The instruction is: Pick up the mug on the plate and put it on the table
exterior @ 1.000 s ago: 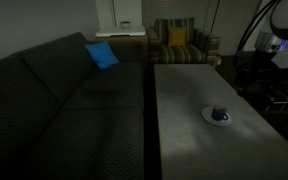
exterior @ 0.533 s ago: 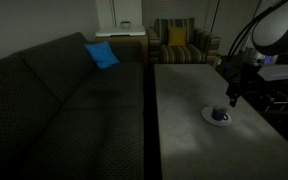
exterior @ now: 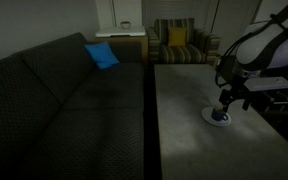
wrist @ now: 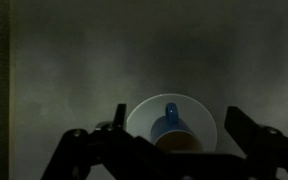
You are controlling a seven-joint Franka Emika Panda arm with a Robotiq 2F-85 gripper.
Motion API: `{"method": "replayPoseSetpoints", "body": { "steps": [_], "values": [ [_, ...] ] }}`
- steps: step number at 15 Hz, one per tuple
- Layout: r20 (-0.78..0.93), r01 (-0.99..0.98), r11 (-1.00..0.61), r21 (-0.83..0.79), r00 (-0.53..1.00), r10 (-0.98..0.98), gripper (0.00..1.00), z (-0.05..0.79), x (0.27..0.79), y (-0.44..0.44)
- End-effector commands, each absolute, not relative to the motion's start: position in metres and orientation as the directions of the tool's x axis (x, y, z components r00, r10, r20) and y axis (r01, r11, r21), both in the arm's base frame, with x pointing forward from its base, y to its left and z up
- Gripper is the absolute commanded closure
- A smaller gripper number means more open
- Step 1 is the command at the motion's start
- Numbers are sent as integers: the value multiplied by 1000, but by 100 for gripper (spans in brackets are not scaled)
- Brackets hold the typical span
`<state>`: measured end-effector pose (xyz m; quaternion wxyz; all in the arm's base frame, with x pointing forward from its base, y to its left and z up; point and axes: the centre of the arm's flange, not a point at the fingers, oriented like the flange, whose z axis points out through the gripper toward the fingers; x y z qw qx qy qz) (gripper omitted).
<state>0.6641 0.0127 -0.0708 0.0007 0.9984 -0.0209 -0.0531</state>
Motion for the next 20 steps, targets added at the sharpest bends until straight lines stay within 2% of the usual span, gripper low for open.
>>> {"method": "replayPoseSetpoints", "body": {
  "steps": [1, 2, 3, 6, 11, 20],
  "values": [
    [-133, -35, -999, 7, 991, -36, 0, -113, 701, 7],
    [-217, -31, -999, 16, 976, -34, 0, -123, 706, 3],
    [-150, -41, -999, 10, 988, -42, 0, -96, 670, 11],
    [-201, -41, -999, 17, 979, -44, 0, -109, 671, 8],
    [-92, -19, -1000, -7, 996, -18, 0, -118, 675, 18],
    [-12, -12, -1000, -1, 1000, -12, 0, -138, 666, 25]
  ]
}}
